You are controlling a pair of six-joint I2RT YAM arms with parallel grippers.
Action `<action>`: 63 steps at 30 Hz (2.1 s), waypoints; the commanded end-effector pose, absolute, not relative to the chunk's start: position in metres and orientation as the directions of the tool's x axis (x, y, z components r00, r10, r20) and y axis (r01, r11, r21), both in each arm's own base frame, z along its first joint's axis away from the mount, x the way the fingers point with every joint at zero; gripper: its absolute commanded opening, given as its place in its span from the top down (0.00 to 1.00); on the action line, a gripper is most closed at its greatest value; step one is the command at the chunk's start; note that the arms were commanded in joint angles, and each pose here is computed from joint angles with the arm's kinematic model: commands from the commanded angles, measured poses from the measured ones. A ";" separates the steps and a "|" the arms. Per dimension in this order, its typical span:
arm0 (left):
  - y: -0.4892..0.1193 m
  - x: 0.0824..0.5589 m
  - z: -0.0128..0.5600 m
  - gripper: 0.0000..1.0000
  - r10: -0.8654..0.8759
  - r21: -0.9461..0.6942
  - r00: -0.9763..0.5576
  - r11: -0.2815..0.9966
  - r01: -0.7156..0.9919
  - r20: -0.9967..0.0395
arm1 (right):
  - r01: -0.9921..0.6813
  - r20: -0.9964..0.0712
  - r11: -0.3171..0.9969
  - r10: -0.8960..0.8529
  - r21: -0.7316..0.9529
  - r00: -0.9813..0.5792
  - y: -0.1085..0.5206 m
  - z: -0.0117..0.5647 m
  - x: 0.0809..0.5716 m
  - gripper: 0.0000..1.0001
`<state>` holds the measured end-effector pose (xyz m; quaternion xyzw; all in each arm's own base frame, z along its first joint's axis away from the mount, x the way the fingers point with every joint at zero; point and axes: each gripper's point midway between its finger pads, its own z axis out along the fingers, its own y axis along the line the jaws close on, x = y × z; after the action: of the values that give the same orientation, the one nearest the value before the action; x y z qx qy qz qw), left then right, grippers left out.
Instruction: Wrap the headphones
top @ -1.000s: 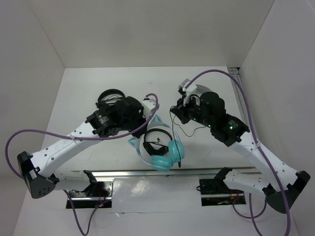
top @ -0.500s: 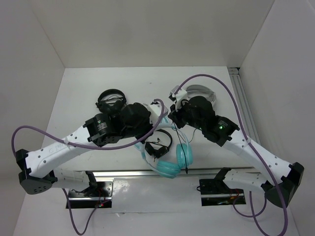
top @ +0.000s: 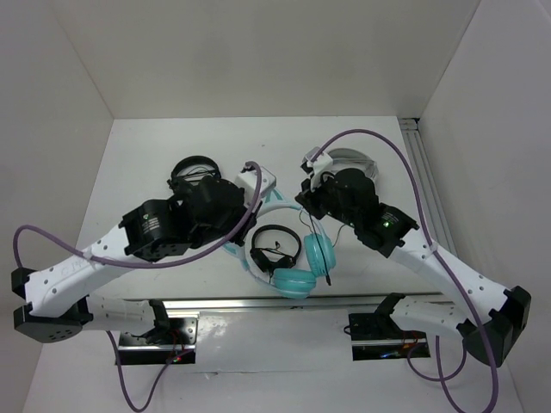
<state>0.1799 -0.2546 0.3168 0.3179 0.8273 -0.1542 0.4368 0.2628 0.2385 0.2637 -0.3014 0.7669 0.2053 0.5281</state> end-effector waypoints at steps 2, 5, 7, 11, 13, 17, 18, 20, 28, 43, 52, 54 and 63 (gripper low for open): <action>-0.266 0.158 0.378 1.00 0.203 -0.142 -0.373 0.683 0.717 -0.906 | -0.654 -0.954 0.757 -0.190 0.007 -0.231 0.243 0.271 0.281 1.00; -0.263 0.156 0.393 1.00 0.144 -0.180 -0.369 0.679 0.712 -0.918 | -0.671 -0.958 0.741 -0.174 0.025 -0.228 0.250 0.271 0.280 1.00; -0.264 0.155 0.403 1.00 0.091 -0.207 -0.354 0.668 0.715 -0.931 | -0.714 -0.972 0.700 -0.140 0.038 -0.189 0.261 0.272 0.277 0.98; -0.266 0.149 0.414 1.00 0.022 -0.249 -0.337 0.630 0.736 -0.941 | -0.780 -0.985 0.622 -0.079 0.070 -0.152 0.275 0.278 0.267 0.80; -0.268 0.147 0.427 1.00 -0.040 -0.288 -0.333 0.605 0.742 -0.942 | -0.812 -0.989 0.576 -0.041 0.092 -0.140 0.286 0.282 0.264 0.69; -0.259 0.151 0.450 1.00 -0.160 -0.348 -0.321 0.616 0.707 -0.934 | -0.844 -0.985 0.515 0.002 0.149 -0.172 0.306 0.262 0.265 0.50; -0.256 0.153 0.455 1.00 -0.181 -0.360 -0.320 0.623 0.695 -0.930 | -0.849 -0.989 0.508 0.048 0.146 -0.141 0.310 0.270 0.269 0.48; -0.252 0.156 0.466 1.00 -0.232 -0.392 -0.320 0.627 0.673 -0.919 | -0.853 -0.986 0.495 0.070 0.167 -0.152 0.316 0.263 0.271 0.48; -0.235 0.168 0.516 1.00 -0.416 -0.508 -0.296 0.635 0.581 -0.860 | -0.836 -0.971 0.495 0.082 0.237 -0.226 0.342 0.210 0.303 0.46; -0.127 0.233 0.556 1.00 -0.593 -0.598 0.101 0.801 -0.031 -0.799 | -0.735 -0.971 0.647 0.036 0.204 -0.238 0.308 0.183 0.293 1.00; -0.092 0.272 0.571 1.00 -0.324 -0.419 0.277 0.793 -0.443 -0.905 | -0.694 -0.968 0.711 -0.074 0.117 -0.240 0.320 0.209 0.235 1.00; -0.091 0.275 0.562 1.00 -0.273 -0.368 0.258 0.802 -0.471 -0.927 | -0.652 -0.970 0.753 -0.087 0.086 -0.228 0.315 0.216 0.229 1.00; -0.111 0.311 0.505 1.00 -0.042 -0.115 0.142 0.817 -0.564 -0.989 | -0.605 -0.975 0.794 -0.171 -0.050 -0.144 0.311 0.257 0.204 1.00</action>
<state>0.3182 -0.1248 0.4913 -0.1941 0.6542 0.2195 0.6972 0.1905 0.3347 0.2331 -0.2909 0.7307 0.2432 0.5678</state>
